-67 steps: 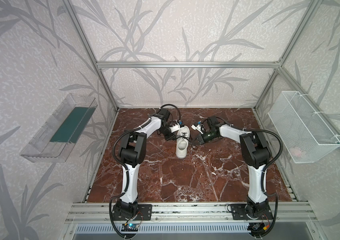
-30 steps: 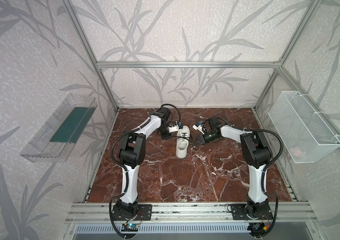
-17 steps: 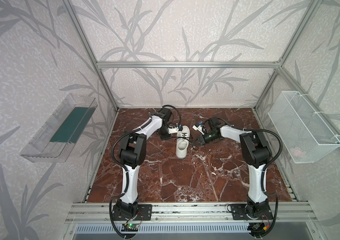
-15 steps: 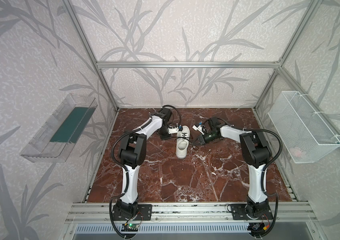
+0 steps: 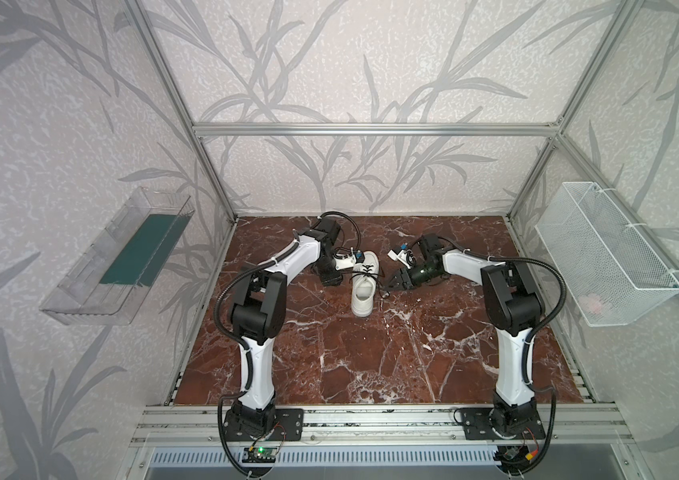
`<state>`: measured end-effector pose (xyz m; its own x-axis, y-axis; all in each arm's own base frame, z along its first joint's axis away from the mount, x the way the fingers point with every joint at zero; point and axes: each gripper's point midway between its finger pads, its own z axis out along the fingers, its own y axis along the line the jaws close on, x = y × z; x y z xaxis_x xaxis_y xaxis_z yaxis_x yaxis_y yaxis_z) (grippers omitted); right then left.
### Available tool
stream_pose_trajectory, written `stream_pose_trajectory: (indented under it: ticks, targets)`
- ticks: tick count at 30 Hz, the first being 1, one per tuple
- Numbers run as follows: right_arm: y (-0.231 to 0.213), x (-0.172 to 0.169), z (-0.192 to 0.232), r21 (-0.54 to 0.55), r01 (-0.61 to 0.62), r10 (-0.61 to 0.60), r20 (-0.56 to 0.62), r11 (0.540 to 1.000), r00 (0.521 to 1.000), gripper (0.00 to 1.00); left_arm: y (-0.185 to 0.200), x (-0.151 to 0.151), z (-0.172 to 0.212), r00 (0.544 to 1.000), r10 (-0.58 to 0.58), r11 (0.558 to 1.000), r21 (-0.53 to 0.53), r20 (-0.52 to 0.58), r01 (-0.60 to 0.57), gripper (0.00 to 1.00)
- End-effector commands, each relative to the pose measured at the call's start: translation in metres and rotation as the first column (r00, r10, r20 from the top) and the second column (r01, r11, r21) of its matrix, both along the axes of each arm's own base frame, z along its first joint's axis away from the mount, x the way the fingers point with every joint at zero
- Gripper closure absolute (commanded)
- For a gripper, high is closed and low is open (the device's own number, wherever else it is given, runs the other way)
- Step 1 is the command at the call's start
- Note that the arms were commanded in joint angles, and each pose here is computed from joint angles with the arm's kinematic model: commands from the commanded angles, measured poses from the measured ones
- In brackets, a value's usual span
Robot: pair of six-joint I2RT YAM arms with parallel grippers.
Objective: Tie the shoes
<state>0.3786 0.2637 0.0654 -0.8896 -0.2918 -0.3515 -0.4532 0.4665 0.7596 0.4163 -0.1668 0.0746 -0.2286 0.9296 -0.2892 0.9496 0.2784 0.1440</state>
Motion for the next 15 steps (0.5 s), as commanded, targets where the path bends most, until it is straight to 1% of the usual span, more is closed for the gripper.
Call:
stream_pose_trajectory:
  ticks: [1, 3, 6, 8, 9, 10, 11, 14, 15]
  targets:
    - [-0.013, 0.002, 0.024, -0.006, 0.039, -0.038, 0.041, 0.999, 0.998, 0.36, -0.006, 0.003, 0.036, 0.996, 0.041, 0.99, -0.136, 0.074, -0.031, 0.37]
    - [-0.02, 0.001, 0.028, -0.023, 0.054, -0.053, 0.053, 0.998, 0.997, 0.33, -0.009, 0.002, 0.048, 0.993, 0.076, 0.975, -0.215, 0.091, -0.055, 0.34]
    - [-0.027, 0.0, 0.032, -0.047, 0.082, -0.078, 0.075, 0.996, 0.994, 0.31, -0.009, 0.003, 0.059, 0.983, 0.138, 0.952, -0.29, 0.12, -0.099, 0.34]
    - [-0.031, -0.001, 0.034, -0.059, 0.097, -0.092, 0.085, 0.994, 0.992, 0.27, -0.008, 0.004, 0.067, 0.97, 0.196, 0.926, -0.352, 0.141, -0.136, 0.33]
    - [-0.032, -0.002, 0.036, -0.062, 0.106, -0.1, 0.094, 0.992, 0.991, 0.18, -0.007, 0.004, 0.072, 0.961, 0.232, 0.908, -0.387, 0.148, -0.159, 0.32]
    - [-0.034, -0.002, 0.038, -0.06, 0.114, -0.108, 0.101, 0.992, 0.989, 0.07, -0.006, 0.005, 0.075, 0.951, 0.264, 0.892, -0.415, 0.159, -0.179, 0.31]
    - [-0.034, -0.004, 0.039, -0.058, 0.12, -0.113, 0.107, 0.991, 0.988, 0.01, -0.004, 0.005, 0.078, 0.937, 0.305, 0.871, -0.447, 0.17, -0.202, 0.3]
    - [-0.038, -0.007, 0.042, -0.067, 0.137, -0.128, 0.127, 0.988, 0.984, 0.01, -0.001, 0.003, 0.091, 0.891, 0.409, 0.797, -0.553, 0.197, -0.243, 0.28]
    - [-0.039, -0.008, 0.043, -0.07, 0.143, -0.133, 0.132, 0.987, 0.982, 0.01, 0.001, 0.004, 0.096, 0.87, 0.451, 0.761, -0.594, 0.198, -0.26, 0.26]
